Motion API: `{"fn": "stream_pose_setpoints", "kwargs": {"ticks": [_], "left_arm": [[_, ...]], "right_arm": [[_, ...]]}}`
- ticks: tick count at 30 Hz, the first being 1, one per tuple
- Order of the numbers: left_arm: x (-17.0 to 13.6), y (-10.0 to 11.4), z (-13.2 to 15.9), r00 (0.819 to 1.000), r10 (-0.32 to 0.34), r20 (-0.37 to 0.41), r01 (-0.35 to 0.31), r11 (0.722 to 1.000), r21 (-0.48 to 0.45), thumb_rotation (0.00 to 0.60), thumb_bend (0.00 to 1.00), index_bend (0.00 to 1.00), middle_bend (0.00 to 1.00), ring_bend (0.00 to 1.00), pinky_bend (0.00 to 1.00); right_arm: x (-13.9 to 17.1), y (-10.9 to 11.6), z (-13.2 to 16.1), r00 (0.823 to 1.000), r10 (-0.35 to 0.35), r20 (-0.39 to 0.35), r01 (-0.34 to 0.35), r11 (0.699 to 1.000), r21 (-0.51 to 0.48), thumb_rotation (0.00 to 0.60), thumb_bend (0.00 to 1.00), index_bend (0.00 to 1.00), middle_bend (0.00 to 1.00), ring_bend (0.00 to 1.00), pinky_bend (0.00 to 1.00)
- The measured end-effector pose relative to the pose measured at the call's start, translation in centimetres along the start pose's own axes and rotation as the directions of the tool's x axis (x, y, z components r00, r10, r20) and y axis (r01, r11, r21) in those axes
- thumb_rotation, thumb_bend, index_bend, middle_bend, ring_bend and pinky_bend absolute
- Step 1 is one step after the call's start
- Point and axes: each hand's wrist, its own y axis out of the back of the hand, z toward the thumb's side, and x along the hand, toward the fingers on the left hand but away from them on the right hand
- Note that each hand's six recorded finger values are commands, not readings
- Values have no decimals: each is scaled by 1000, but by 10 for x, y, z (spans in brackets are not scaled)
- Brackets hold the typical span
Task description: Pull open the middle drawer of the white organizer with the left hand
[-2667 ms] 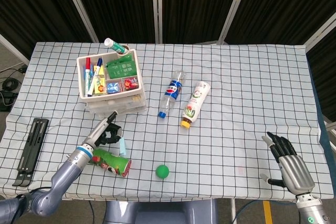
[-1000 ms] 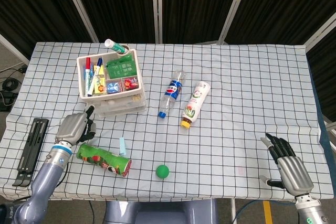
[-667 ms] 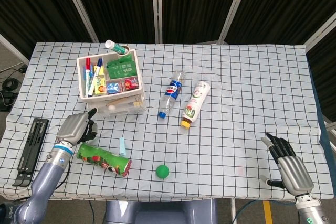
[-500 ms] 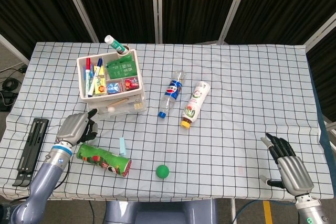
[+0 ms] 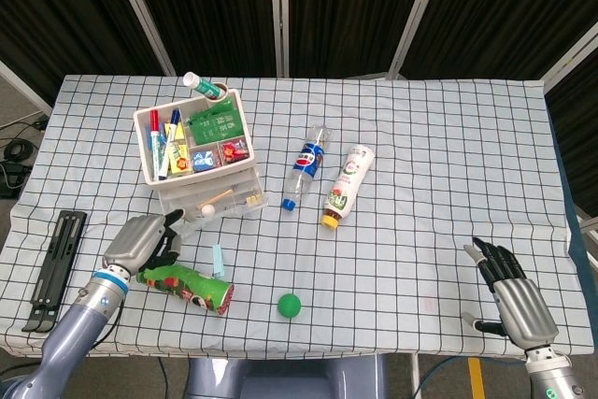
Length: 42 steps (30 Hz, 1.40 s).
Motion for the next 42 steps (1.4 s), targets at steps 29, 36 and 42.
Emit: {"fn": "stream_pose_setpoints", "kwargs": {"ticks": [29, 36, 42], "left_arm": [[-16, -9, 8, 997, -37, 64, 38, 999, -8, 600, 718, 282, 806, 740, 705], [-17, -8, 5, 998, -33, 60, 34, 999, -19, 600, 690, 237, 806, 740, 705], [-21, -3, 2, 998, -22, 60, 23, 1000, -14, 600, 571, 226, 806, 740, 705]], "right_arm": [[1, -1, 0, 1000, 4, 1, -4, 1000, 3, 600, 45, 13, 0, 0, 0], [1, -1, 0, 1000, 7, 5, -7, 1000, 3, 600, 44, 5, 0, 0, 0], [1, -2, 1, 1000, 7, 1, -7, 1000, 5, 600, 44, 4, 0, 0, 0]]}}
